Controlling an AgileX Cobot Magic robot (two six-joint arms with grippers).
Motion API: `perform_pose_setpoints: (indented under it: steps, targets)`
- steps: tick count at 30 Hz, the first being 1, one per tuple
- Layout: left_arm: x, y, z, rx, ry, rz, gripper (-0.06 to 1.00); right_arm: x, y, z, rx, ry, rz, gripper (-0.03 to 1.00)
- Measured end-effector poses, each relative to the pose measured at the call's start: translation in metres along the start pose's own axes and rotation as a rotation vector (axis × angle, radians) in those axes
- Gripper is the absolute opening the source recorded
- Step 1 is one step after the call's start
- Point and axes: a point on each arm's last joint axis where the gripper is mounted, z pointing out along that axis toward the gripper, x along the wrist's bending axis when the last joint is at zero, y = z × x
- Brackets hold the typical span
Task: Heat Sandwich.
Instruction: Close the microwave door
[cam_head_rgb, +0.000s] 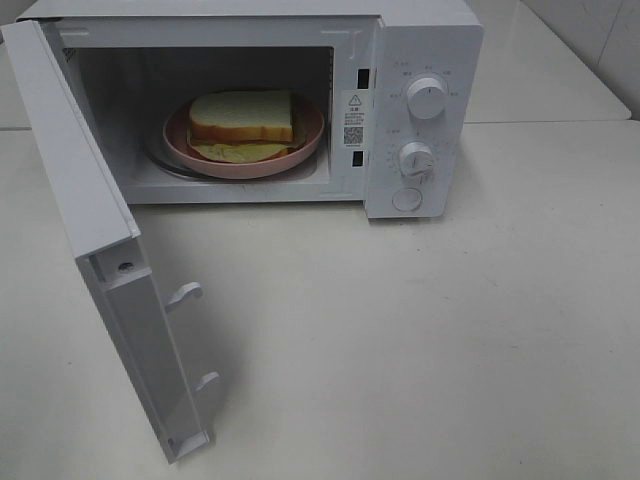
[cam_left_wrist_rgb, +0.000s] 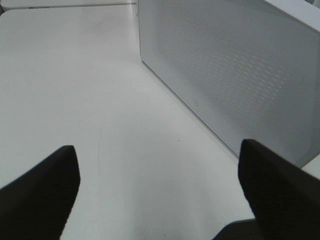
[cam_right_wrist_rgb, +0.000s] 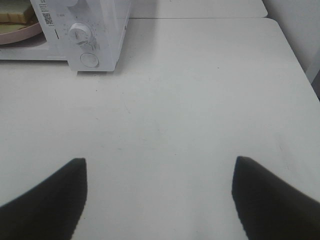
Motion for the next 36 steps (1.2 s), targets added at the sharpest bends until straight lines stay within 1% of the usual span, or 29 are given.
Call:
perform_pose_setpoints:
  steps: [1,2,3,5,6,7,8,9,10,11,12,15,18,22,24,26,28,29,31,32,34,36]
  targets:
    - [0.001,0.005,0.008,0.028,0.001,-0.007,0.72,0.0,0.0,0.0,0.0,0.0,0.0,0.77]
    - [0.002,0.008,0.011,0.035,0.0,-0.01,0.68,0.0,0.0,0.0,0.0,0.0,0.0,0.77]
    - [0.002,0.008,0.011,0.035,0.0,-0.01,0.68,0.0,0.0,0.0,0.0,0.0,0.0,0.77]
    - [0.003,0.012,0.017,0.047,-0.003,-0.019,0.58,0.0,0.0,0.0,0.0,0.0,0.0,0.77]
    - [0.004,0.015,0.025,0.058,-0.002,-0.027,0.45,0.0,0.0,0.0,0.0,0.0,0.0,0.77]
    - [0.004,0.015,0.025,0.058,-0.002,-0.027,0.45,0.0,0.0,0.0,0.0,0.0,0.0,0.77]
    - [0.004,0.016,0.029,0.066,-0.002,-0.031,0.4,0.0,0.0,0.0,0.0,0.0,0.0,0.77]
    - [0.005,0.017,0.033,0.066,-0.001,-0.034,0.34,0.0,0.0,0.0,0.0,0.0,0.0,0.77]
    - [0.006,0.018,0.04,0.062,0.003,-0.041,0.22,0.0,0.0,0.0,0.0,0.0,0.0,0.77]
    - [0.007,0.018,0.044,0.057,0.006,-0.044,0.15,0.0,0.0,0.0,0.0,0.0,0.0,0.77]
    - [0.007,0.018,0.044,0.057,0.006,-0.044,0.15,0.0,0.0,0.0,0.0,0.0,0.0,0.77]
    - [0.011,0.019,0.058,0.025,0.021,-0.052,0.0,0.0,0.0,0.0,0.0,0.0,0.0,0.77]
    - [0.012,0.018,0.066,0.007,0.03,-0.056,0.0,0.0,0.0,0.0,0.0,0.0,0.0,0.77]
    - [0.018,0.01,0.084,-0.069,0.063,-0.053,0.0,0.0,0.0,0.0,0.0,0.0,0.0,0.77]
    - [0.019,0.007,0.088,-0.084,0.07,-0.054,0.0,0.0,0.0,0.0,0.0,0.0,0.0,0.77]
    - [0.022,-0.002,0.098,-0.136,0.092,-0.053,0.0,0.0,0.0,0.0,0.0,0.0,0.0,0.77]
    - [0.023,-0.004,0.101,-0.153,0.098,-0.052,0.0,0.0,0.0,0.0,0.0,0.0,0.0,0.77]
    - [0.025,-0.005,0.105,-0.214,0.115,-0.047,0.0,0.0,0.0,0.0,0.0,0.0,0.0,0.77]
    - [0.027,-0.007,0.108,-0.268,0.13,-0.04,0.0,0.0,0.0,0.0,0.0,0.0,0.0,0.77]
    - [0.027,-0.007,0.108,-0.268,0.13,-0.04,0.0,0.0,0.0,0.0,0.0,0.0,0.0,0.77]
    - [0.029,-0.004,0.112,-0.324,0.146,-0.031,0.0,0.0,0.0,0.0,0.0,0.0,0.0,0.77]
    - [0.03,-0.001,0.115,-0.352,0.155,-0.029,0.0,0.0,0.0,0.0,0.0,0.0,0.0,0.77]
